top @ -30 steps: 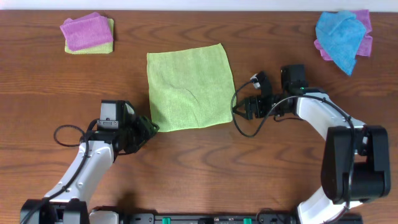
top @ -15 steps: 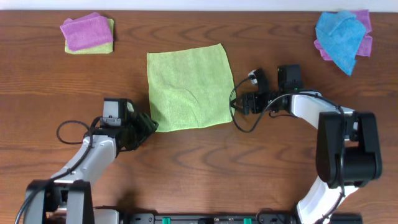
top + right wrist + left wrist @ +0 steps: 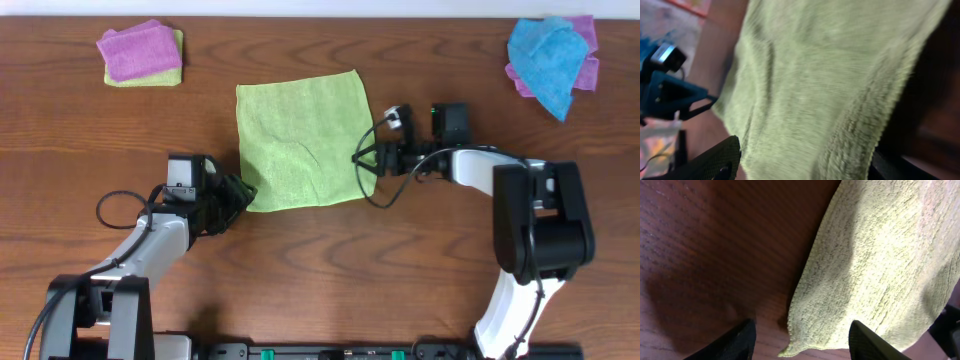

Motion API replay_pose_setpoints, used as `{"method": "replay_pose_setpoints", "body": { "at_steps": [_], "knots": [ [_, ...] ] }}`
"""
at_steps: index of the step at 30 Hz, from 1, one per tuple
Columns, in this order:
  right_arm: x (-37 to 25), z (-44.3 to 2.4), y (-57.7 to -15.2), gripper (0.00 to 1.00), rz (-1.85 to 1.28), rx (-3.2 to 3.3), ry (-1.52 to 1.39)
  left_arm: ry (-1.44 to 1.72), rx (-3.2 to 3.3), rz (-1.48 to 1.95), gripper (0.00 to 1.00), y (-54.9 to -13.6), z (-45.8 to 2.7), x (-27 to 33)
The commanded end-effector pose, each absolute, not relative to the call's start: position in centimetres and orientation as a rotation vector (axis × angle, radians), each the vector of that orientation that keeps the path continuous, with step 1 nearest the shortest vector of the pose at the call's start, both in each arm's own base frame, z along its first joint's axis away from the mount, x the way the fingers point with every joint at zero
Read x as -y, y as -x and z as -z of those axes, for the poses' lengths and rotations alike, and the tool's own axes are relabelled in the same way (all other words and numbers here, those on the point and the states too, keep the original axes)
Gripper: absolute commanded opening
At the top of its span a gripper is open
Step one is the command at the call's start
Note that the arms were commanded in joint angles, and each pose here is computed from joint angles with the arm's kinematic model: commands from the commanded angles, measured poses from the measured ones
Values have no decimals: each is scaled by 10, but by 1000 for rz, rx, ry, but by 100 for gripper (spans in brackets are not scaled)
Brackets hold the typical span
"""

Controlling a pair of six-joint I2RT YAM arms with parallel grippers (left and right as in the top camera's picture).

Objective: Fold the cloth
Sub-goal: 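Grasp the green cloth's lower edge with both grippers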

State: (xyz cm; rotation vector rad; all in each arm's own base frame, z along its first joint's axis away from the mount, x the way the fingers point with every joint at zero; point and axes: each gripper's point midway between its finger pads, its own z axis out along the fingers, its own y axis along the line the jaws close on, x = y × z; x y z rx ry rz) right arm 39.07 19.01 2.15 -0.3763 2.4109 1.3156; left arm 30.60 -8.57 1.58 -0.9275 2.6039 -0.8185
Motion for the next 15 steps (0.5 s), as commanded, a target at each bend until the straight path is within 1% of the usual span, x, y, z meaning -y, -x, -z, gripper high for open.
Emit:
{"method": "replay_pose_setpoints", "body": {
  "at_steps": [1,6,11,15],
  "knots": [
    [-207,1,-369,77,-1377,-2502,368,945,-2608,826,61,-305,-13,86],
    [-207,-2,-362,75,-1436,-2513,347,945,-2608,826,61,-305,-13,86],
    [-178,-2,-366,72,-1440,-2576,203,952,-2603,795,61,-306,-12,82],
    [-160,-5,-359,72,-1446,-2637,180,950,-2584,766,61,-310,-12,78]
  ]
}}
